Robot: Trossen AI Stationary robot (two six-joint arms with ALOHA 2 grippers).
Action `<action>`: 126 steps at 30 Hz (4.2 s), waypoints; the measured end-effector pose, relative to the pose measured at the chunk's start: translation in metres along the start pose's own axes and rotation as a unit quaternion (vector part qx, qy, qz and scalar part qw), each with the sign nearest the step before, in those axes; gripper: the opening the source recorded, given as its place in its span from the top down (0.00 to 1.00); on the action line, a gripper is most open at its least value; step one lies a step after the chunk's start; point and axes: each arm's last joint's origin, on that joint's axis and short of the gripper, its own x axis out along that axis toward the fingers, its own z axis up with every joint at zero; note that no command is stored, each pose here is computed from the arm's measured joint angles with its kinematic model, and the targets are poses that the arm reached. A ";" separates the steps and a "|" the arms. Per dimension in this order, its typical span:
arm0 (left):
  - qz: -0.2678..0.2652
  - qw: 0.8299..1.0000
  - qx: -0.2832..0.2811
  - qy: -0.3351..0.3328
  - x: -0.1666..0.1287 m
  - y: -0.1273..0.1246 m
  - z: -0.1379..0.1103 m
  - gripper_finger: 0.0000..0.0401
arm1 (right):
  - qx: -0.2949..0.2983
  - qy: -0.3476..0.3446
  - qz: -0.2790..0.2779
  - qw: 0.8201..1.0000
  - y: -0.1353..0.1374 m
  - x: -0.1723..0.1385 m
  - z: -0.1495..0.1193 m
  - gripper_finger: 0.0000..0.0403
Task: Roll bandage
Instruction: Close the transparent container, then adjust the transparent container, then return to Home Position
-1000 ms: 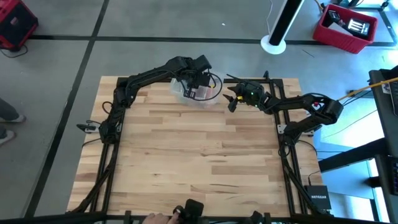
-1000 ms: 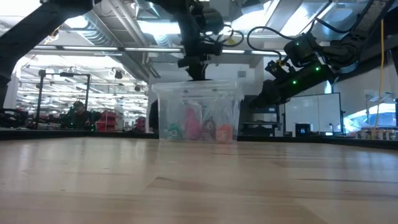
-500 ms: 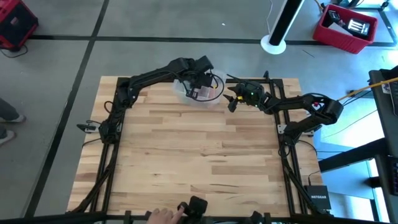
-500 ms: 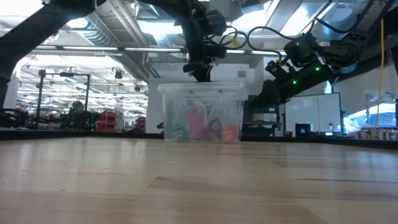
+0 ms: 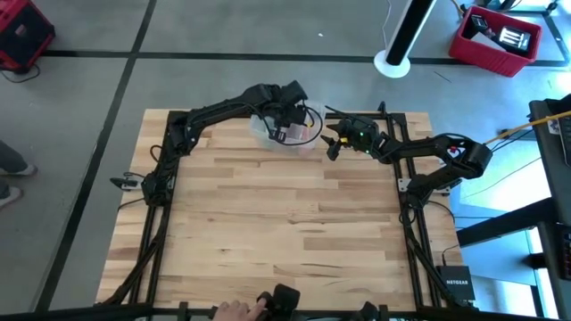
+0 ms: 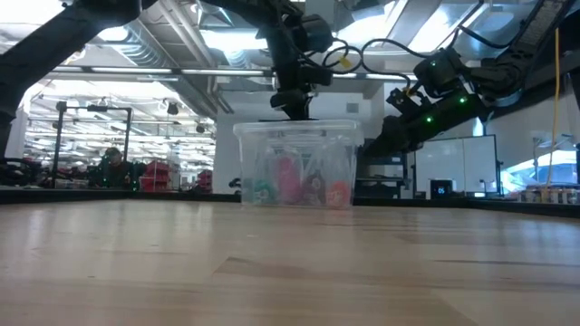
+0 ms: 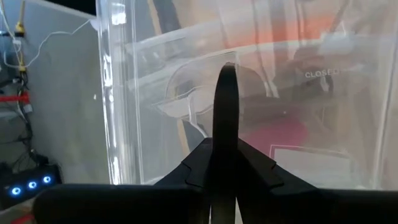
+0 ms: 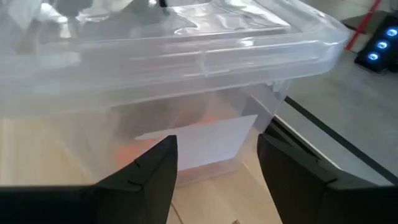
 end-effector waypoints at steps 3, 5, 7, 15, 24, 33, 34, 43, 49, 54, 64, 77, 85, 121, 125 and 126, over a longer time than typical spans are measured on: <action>0.000 1.000 -0.004 -0.002 0.000 -0.001 0.001 0.89 | 0.007 0.006 -0.023 1.000 -0.001 0.000 -0.001 0.44; 0.001 1.000 -0.004 -0.002 -0.001 -0.001 0.002 0.89 | 0.008 0.008 -0.030 0.999 -0.002 0.000 -0.001 0.44; 0.001 1.000 -0.008 -0.002 -0.001 -0.001 0.002 0.89 | 0.008 0.008 -0.031 0.999 -0.002 0.000 -0.001 0.44; 0.007 1.000 -0.004 0.005 -0.003 -0.004 0.004 0.67 | 0.008 0.006 -0.030 0.999 -0.002 0.000 -0.001 0.44; 0.053 0.998 0.008 -0.034 -0.062 -0.001 0.010 0.54 | 0.006 -0.018 -0.033 0.999 -0.003 -0.011 0.012 0.45; 0.011 0.984 -0.137 -0.115 -0.163 0.007 -0.038 0.60 | 0.019 -0.062 0.000 0.998 0.007 -0.060 0.044 0.45; -0.011 0.980 -0.158 -0.119 -0.172 0.007 -0.048 0.61 | 0.021 -0.072 0.008 0.997 0.010 -0.066 0.049 0.45; -0.042 0.961 -0.232 -0.147 -0.186 -0.007 -0.104 0.76 | 0.015 -0.094 0.064 0.993 0.021 -0.057 0.104 0.45; -0.041 0.956 -0.250 -0.148 -0.180 -0.035 -0.127 0.82 | -0.038 -0.046 0.274 0.960 0.062 -0.026 0.085 0.45; -0.024 0.951 -0.259 -0.168 -0.185 -0.047 -0.139 0.85 | -0.052 0.001 0.267 0.962 0.081 -0.009 0.067 0.45; -0.022 0.947 -0.270 -0.171 -0.192 -0.050 -0.143 0.85 | -0.103 0.006 0.127 0.987 0.074 -0.003 0.065 0.45; -0.058 0.886 -0.252 -0.386 -0.207 -0.108 -0.151 0.98 | -0.037 -0.055 0.201 0.977 0.065 -0.100 0.107 0.63; -0.043 0.813 -0.304 -0.495 -0.154 -0.181 -0.186 0.99 | 0.013 -0.108 0.199 0.974 0.059 -0.126 0.071 0.98; 0.005 0.725 -0.427 -0.540 -0.075 -0.276 -0.257 0.99 | 0.166 -0.174 0.108 0.965 0.045 -0.156 -0.046 0.98; 0.013 0.725 -0.420 -0.545 -0.077 -0.278 -0.260 1.00 | 0.168 -0.190 0.116 0.960 0.045 -0.159 -0.044 0.98; 0.012 0.726 -0.421 -0.543 -0.076 -0.278 -0.260 0.99 | 0.167 -0.187 0.117 0.961 0.045 -0.159 -0.045 0.98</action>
